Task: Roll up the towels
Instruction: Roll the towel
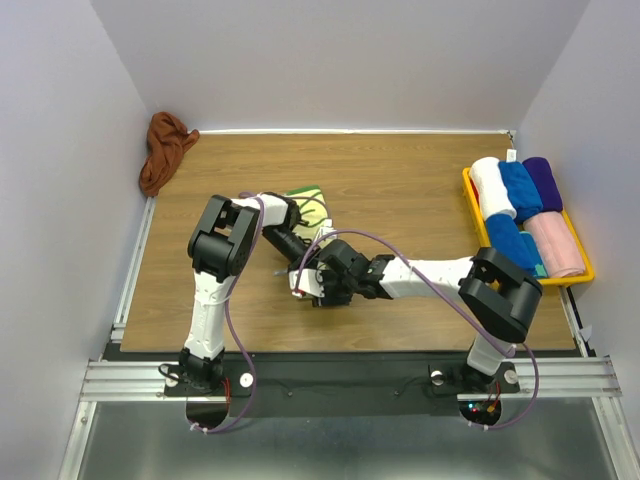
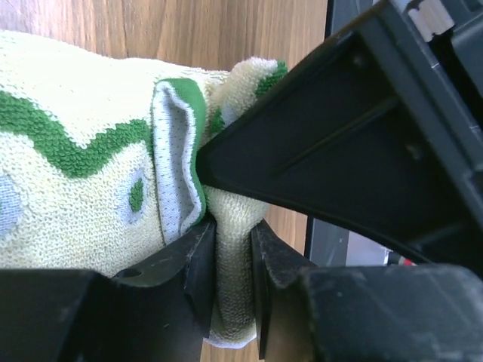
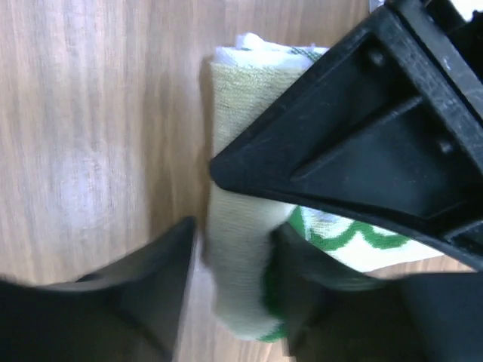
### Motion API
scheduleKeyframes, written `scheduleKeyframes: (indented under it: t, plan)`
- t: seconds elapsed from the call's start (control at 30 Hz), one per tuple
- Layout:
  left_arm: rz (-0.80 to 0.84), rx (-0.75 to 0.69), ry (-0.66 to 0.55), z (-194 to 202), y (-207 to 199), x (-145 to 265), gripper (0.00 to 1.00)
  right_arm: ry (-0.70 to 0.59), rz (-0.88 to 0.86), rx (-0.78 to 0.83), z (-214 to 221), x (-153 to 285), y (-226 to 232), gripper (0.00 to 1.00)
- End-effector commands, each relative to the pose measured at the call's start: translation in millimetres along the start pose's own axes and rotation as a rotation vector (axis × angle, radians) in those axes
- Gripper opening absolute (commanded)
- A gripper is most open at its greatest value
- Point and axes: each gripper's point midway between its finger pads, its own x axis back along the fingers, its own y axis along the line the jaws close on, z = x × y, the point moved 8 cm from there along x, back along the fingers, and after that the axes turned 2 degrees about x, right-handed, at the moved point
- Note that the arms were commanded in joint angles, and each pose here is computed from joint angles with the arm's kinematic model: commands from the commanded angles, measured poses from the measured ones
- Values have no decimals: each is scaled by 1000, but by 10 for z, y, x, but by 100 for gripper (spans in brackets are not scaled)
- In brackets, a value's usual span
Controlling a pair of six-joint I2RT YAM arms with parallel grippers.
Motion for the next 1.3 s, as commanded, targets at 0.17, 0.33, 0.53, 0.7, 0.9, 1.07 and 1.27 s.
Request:
scheduleKeyframes:
  t: [0.17,0.33,0.53,0.7,0.9,1.07,1.27]
  plan:
    - [-238,-177,92,29,214,339,49,-30,-126,-113,102,-97,165,0]
    - [-348,-213,38,-39,95,749,54,9,-252,-269,247,-14,237,1]
    - [-496,-195,-54,101,89,1405,57,39,-350,-530,384,186,238,1]
    - [-620,-186,-151,288,40,1703,60,65,-455,-696,395,332,308,0]
    - [-819,-353,-308,303,-311,1760,70,-2,-647,-864,319,328,263,1]
    - [-913,-557,-307,297,-726,1444,75,-26,-767,-915,429,188,167,1]
    - [-960,-877,-192,373,-1048,642,84,-62,-903,-999,552,106,83,2]
